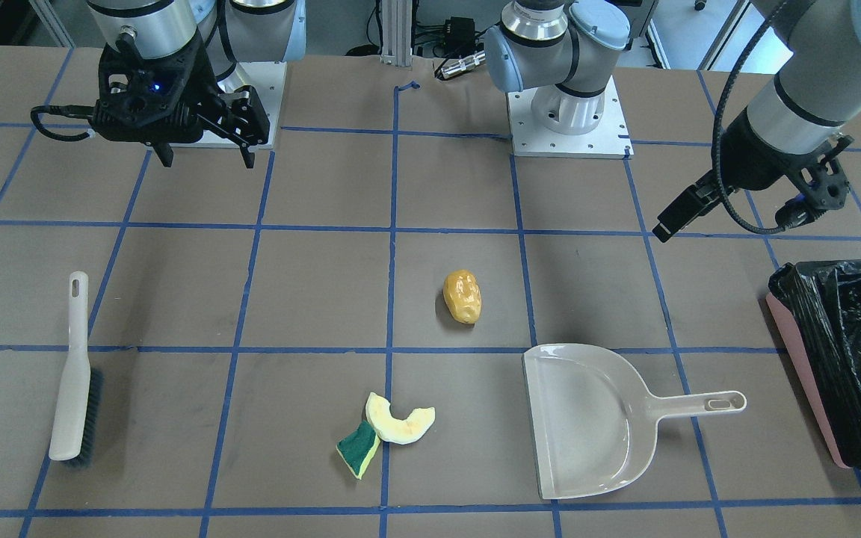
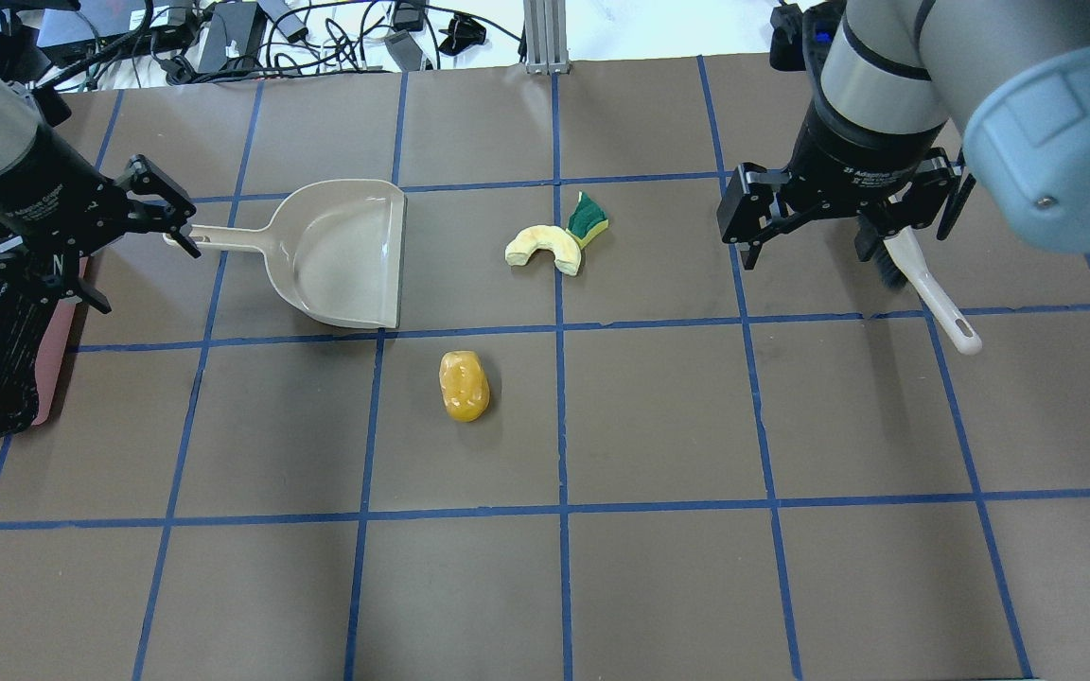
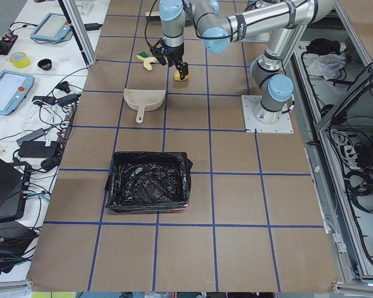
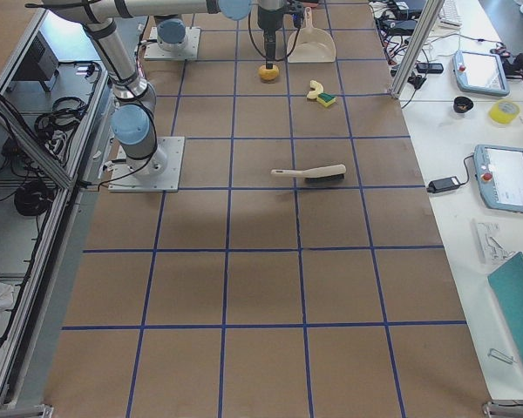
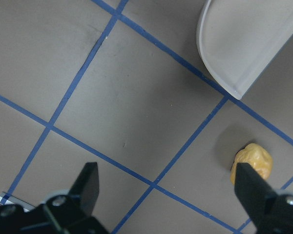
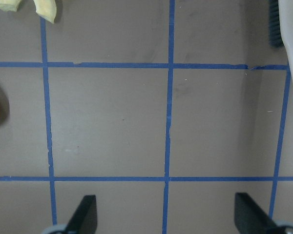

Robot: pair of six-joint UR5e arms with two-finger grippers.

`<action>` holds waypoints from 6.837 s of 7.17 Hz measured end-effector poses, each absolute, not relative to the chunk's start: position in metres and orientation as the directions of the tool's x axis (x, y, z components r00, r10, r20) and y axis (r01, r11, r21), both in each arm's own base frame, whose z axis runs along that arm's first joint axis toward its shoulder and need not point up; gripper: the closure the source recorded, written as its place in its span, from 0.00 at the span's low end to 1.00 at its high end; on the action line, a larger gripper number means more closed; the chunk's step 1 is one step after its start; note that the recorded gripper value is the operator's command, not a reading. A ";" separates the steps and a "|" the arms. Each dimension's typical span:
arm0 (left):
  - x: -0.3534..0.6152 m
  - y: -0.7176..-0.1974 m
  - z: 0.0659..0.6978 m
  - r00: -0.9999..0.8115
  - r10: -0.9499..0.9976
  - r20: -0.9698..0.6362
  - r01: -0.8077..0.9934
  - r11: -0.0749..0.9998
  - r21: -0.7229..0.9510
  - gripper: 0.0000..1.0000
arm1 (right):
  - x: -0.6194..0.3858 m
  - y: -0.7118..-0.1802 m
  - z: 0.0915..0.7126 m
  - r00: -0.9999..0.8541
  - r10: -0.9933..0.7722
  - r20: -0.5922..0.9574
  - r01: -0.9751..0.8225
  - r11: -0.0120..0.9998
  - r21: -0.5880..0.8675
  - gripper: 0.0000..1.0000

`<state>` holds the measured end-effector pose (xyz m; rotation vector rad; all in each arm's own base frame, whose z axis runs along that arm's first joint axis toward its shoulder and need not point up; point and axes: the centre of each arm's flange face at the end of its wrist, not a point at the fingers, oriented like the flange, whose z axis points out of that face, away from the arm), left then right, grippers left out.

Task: Sweep and dump trash into bin
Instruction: 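Grasp the dustpan handle with the left gripper while the right grasps the brush, then drag the dustpan toward the bread and sponge while the right gripper lifts the brush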

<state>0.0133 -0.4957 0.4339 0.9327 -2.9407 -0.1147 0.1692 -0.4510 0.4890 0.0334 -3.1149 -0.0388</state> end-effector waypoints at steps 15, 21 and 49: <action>0.077 -0.715 0.283 0.114 -0.992 -0.055 -0.990 -0.108 -0.095 0.10 | -0.047 -0.539 0.327 -0.965 -0.250 0.083 -0.241 0.966 0.097 0.01; 0.070 -0.680 0.257 -0.001 -0.990 -0.141 -0.995 0.014 -0.094 0.16 | -0.091 -0.542 0.258 -0.964 -0.262 0.047 -0.254 0.959 0.126 0.04; -0.106 -0.682 0.274 0.025 -0.995 -0.096 -0.972 -0.001 -0.237 1.00 | 0.055 -0.567 0.276 -0.994 -0.074 0.081 -0.069 0.996 0.063 1.00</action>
